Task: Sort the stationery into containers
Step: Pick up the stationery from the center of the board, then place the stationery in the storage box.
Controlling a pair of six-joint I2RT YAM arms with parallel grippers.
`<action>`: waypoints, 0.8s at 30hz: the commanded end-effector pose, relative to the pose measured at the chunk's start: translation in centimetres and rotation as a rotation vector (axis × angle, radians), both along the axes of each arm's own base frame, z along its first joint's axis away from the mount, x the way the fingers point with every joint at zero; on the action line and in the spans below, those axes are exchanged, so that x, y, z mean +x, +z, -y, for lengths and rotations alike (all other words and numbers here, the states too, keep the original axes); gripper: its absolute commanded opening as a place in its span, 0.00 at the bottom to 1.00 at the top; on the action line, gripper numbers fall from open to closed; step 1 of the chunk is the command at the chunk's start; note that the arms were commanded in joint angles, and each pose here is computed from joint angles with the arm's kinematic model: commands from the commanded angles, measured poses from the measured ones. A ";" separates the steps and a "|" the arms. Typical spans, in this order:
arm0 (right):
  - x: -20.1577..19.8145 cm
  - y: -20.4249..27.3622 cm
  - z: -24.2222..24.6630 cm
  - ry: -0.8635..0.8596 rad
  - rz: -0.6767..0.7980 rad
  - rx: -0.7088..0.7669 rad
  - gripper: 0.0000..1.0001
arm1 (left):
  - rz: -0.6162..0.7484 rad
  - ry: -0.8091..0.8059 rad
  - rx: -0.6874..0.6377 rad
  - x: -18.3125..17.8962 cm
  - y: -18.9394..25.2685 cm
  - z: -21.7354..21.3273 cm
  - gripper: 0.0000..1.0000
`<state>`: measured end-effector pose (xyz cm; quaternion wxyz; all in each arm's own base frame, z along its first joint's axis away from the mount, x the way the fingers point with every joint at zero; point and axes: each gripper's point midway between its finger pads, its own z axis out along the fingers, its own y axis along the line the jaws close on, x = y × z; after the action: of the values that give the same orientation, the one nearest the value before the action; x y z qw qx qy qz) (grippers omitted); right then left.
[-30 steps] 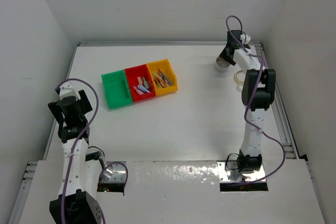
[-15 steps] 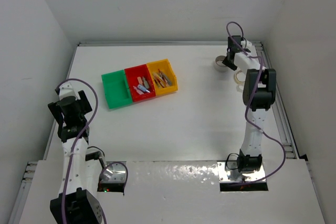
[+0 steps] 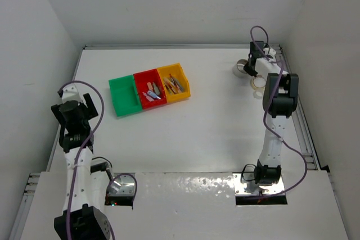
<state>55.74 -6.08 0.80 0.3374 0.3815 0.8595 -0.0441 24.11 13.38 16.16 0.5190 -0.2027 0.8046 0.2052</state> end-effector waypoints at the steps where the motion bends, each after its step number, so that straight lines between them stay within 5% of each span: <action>1: 0.6 4.6 -1.9 0.062 0.103 0.007 0.00 | 0.121 -0.181 0.032 2.0 5.2 2.2 0.80; 5: -1.4 10.6 -3.9 0.171 0.158 -0.185 0.00 | 0.123 -0.551 -0.044 3.5 7.3 8.5 0.76; 6: -1.8 14.9 -5.5 0.188 0.246 -0.236 0.00 | 0.143 -0.606 -0.045 3.8 9.0 9.6 0.76; 10: -5.8 19.0 -12.5 0.397 0.318 -0.381 0.00 | 0.074 -0.760 -0.182 4.3 8.7 13.5 0.76; 15: -9.9 20.7 -28.8 0.796 0.407 -0.311 0.00 | -0.053 -0.873 -0.312 4.9 7.1 17.4 0.70; 19: -12.3 19.9 -39.5 0.996 0.410 -0.239 0.00 | -0.035 -0.951 -0.293 6.3 9.2 20.1 0.70; 24: -13.8 22.8 -46.5 1.088 0.491 -0.190 0.00 | -0.019 -0.958 -0.279 7.3 9.9 21.7 0.71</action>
<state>42.47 37.96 19.91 0.5114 -0.1347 0.8400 0.1212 30.39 -7.58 22.87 0.4764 0.1257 0.8541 -0.1667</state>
